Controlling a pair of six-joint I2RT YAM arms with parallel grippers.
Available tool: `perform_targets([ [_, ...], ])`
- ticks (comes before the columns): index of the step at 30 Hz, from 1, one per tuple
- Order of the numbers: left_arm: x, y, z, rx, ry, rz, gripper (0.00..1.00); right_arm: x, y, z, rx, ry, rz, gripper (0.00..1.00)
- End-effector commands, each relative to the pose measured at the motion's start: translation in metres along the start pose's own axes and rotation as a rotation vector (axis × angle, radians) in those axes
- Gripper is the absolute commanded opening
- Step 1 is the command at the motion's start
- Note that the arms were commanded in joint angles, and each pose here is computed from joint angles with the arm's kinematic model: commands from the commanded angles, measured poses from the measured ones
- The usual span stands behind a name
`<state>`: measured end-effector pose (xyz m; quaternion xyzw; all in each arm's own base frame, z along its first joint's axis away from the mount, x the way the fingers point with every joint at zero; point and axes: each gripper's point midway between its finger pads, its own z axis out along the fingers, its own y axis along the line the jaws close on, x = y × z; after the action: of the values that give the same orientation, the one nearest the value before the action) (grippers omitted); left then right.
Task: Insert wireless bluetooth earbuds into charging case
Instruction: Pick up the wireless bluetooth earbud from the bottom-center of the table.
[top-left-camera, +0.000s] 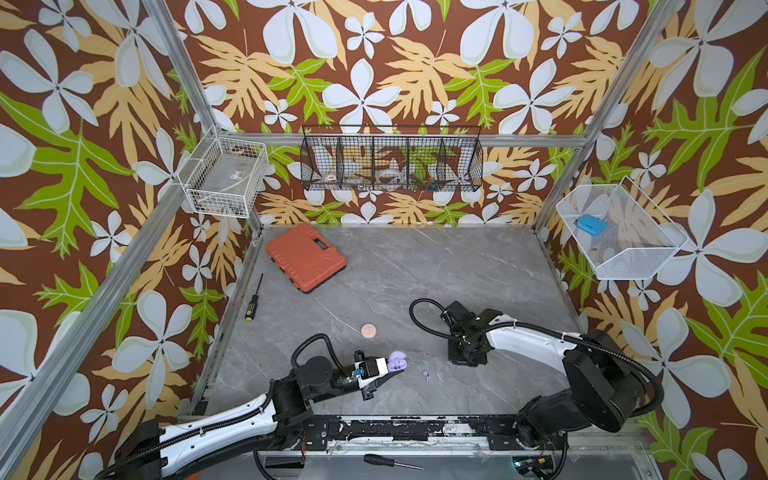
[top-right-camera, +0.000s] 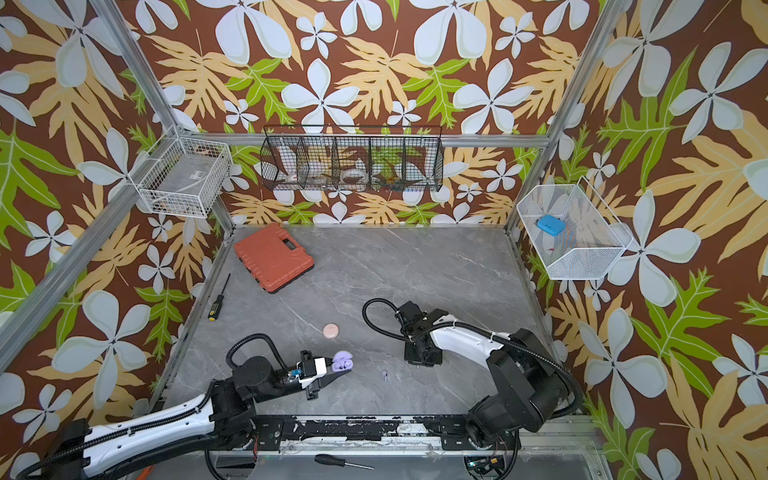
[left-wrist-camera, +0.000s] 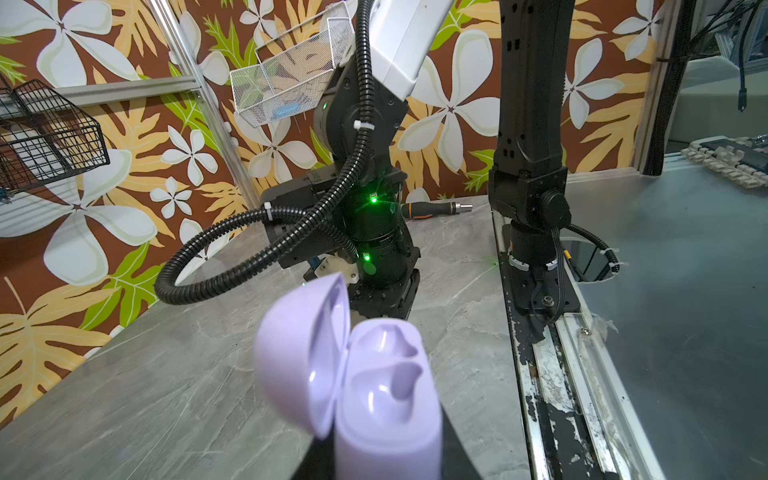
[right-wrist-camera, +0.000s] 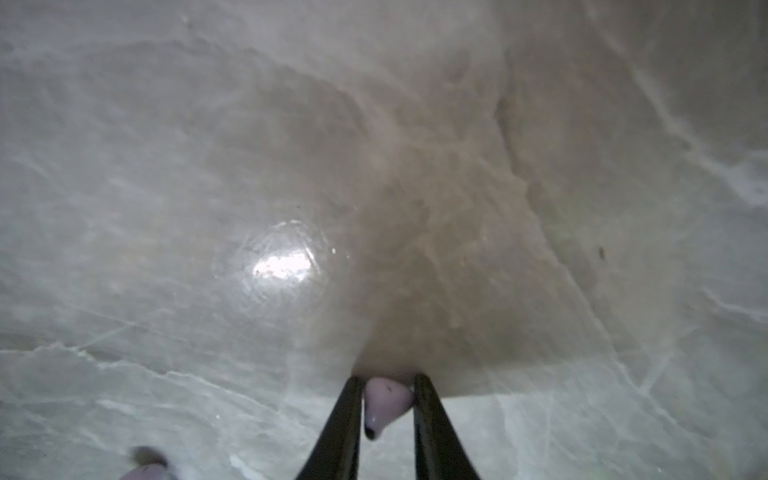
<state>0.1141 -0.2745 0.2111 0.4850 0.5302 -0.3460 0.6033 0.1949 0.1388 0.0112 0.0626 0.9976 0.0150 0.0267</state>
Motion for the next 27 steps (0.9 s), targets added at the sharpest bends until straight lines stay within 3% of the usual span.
perform_targets([
  [1, -0.008, 0.001, 0.001, 0.002, -0.020, 0.007, 0.00, -0.004, -0.002, 0.005, 0.016, -0.019, -0.012, 0.24],
  [27, -0.005, -0.001, 0.002, 0.012, -0.010, 0.001, 0.00, 0.006, 0.001, 0.013, -0.048, -0.014, -0.032, 0.17],
])
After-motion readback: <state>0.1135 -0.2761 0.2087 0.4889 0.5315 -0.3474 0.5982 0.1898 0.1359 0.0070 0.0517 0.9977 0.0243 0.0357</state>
